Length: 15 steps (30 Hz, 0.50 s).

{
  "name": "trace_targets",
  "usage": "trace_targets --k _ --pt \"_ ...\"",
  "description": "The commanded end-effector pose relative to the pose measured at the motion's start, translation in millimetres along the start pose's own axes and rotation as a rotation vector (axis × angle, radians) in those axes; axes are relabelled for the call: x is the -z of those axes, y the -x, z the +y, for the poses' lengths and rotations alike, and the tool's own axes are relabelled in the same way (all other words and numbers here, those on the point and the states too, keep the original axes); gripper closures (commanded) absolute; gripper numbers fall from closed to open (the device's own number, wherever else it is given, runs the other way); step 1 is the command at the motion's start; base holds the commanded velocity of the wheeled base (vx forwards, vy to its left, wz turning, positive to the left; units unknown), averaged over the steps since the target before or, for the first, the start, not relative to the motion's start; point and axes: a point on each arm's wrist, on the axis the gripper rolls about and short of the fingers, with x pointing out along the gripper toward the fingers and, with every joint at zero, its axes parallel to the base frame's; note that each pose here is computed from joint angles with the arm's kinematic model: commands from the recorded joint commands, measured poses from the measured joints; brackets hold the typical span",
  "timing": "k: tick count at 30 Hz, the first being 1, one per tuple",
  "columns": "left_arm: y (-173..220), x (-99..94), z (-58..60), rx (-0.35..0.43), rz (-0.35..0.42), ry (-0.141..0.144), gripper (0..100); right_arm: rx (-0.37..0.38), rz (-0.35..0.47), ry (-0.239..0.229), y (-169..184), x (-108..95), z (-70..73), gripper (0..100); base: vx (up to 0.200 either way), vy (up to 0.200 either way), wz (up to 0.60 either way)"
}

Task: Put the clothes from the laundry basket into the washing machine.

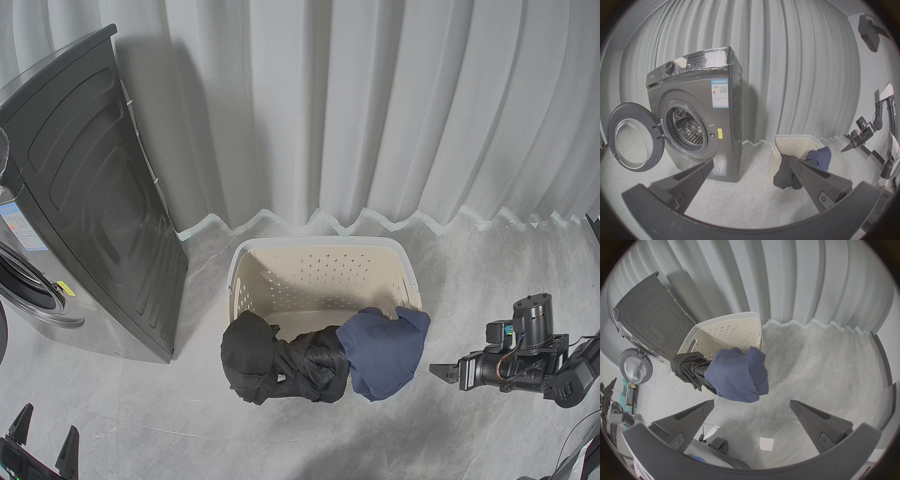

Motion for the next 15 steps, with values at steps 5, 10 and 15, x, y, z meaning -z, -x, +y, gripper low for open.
trace_targets --k 5,10,15 --pt "0 4.7 0.2 0.000 0.003 0.000 0 -0.015 0.053 0.036 -49 9 17.8 0 0.000 0.000 0.00" --pt "0 4.6 0.2 0.000 0.001 0.000 0 -0.030 0.045 0.028 -62 6 26.6 0 0.000 0.000 0.00" --pt "0 4.6 0.2 -0.002 0.001 0.000 0 -0.041 0.028 0.027 -76 -1 32.9 0 0.000 0.000 0.00"
